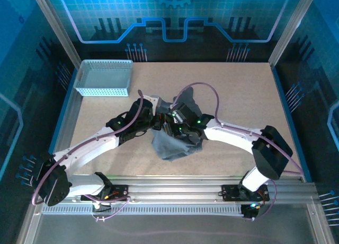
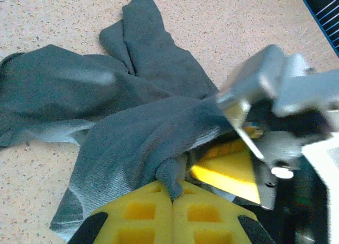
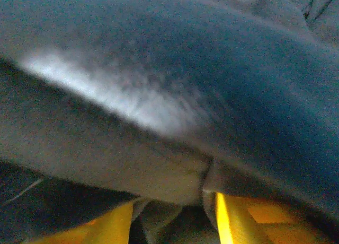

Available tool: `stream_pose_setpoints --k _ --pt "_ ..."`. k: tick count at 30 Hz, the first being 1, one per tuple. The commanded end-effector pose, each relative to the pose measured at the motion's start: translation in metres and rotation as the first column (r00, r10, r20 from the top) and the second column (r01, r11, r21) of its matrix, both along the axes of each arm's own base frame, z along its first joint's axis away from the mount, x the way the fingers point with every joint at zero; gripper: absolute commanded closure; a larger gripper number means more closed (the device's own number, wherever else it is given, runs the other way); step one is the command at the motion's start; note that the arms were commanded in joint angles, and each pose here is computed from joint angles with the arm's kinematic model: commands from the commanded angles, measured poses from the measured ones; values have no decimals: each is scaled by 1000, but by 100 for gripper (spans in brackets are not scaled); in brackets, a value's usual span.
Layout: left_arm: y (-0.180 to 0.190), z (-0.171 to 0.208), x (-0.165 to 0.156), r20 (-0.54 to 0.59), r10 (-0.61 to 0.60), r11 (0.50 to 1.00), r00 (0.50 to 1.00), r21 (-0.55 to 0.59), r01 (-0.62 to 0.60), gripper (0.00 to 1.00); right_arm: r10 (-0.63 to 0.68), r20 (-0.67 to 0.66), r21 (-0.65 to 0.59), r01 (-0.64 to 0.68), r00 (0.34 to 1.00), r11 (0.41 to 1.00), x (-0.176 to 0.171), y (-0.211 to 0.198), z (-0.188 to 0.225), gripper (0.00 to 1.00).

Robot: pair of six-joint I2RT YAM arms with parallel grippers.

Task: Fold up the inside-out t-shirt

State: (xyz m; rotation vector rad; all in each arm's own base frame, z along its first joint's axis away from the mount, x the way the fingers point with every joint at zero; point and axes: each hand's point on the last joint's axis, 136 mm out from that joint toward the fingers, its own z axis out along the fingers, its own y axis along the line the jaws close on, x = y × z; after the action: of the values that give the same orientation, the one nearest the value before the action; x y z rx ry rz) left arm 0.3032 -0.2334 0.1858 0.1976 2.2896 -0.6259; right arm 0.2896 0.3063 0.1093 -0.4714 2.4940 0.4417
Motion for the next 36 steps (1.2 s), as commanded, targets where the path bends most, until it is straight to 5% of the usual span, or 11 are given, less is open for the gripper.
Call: stream_pose_setpoints --k 1,13,17,24,36 --pt "0 11 -2 17 -3 999 1000 -51 3 100 -30 69 -59 34 997 998 16 -2 5 54" --pt "13 9 4 12 40 999 999 -24 -39 100 -25 150 -75 37 988 996 9 -22 47 95" --pt "18 14 8 20 49 999 999 -14 -49 100 -11 172 -36 18 985 999 -4 -31 72 99" --pt "27 21 9 41 67 998 997 -19 -66 100 77 156 79 -90 985 993 -24 -29 96 94" --pt "72 -27 -4 -63 188 982 980 -17 -190 100 9 0 165 -8 1000 986 11 -23 38 77"
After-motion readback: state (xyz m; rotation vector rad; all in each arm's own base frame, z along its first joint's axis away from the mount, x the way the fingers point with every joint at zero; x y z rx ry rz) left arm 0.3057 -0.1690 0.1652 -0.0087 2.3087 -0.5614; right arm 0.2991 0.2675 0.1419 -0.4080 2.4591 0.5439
